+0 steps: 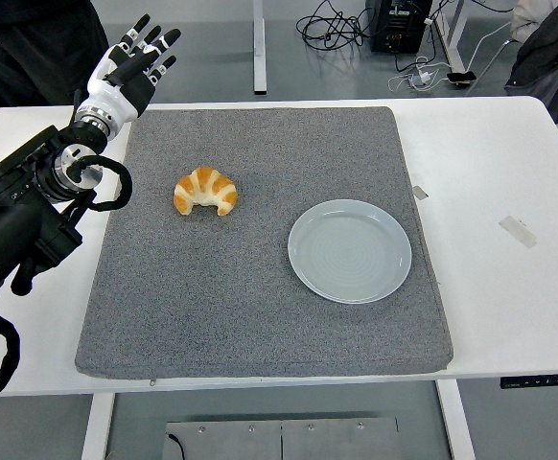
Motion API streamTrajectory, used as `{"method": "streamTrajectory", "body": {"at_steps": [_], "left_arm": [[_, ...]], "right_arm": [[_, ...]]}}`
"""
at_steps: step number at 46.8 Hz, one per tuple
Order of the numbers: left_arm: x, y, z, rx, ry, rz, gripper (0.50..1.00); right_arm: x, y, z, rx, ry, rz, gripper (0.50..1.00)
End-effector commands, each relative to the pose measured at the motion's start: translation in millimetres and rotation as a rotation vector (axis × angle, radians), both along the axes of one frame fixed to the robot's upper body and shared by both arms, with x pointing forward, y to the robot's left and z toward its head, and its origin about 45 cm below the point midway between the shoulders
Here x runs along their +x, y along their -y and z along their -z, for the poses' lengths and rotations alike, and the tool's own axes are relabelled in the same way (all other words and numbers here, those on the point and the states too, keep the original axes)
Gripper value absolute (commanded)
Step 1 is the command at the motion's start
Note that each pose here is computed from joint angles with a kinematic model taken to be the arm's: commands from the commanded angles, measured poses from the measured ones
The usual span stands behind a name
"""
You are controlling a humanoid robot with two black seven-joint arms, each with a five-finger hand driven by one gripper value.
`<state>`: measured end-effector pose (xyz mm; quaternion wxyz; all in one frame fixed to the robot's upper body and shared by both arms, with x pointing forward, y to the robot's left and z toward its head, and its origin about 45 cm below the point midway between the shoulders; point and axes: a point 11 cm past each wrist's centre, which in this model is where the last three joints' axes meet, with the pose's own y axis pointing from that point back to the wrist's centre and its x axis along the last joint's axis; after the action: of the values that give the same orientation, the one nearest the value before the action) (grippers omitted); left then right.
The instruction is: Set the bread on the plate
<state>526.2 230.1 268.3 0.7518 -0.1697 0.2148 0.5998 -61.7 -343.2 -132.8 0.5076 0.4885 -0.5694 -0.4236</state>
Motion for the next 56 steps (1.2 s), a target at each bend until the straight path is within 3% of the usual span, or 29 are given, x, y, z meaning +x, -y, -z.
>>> {"method": "streamTrajectory", "body": {"at_steps": [1, 13, 32, 41, 56], "left_arm": [[-4.7, -1.8, -3.7, 0.028, 0.015, 0.032, 0.98], [-27.3, -1.5, -28.1, 0.215, 0.065, 0.153, 0.98], [-51.1, -1.6, -29.1, 0.87, 0.244, 0.368, 0.98], [-77.8, 16.7, -31.7, 1.07, 0.322, 0.529, 0.98], [-84.3, 15.2, -17.5, 1.394, 0.406, 0.614, 0.981]], "right_arm": [[0.0, 0.0, 0.0, 0.0, 0.0, 0.0, 1.0], [0.0, 0.0, 0.0, 0.0, 0.0, -0.001, 1.0], [0.0, 0.0, 0.0, 0.0, 0.0, 0.0, 1.0], [0.0, 0.0, 0.0, 0.0, 0.0, 0.0, 1.0], [0.0, 0.0, 0.0, 0.0, 0.0, 0.0, 1.0]]}}
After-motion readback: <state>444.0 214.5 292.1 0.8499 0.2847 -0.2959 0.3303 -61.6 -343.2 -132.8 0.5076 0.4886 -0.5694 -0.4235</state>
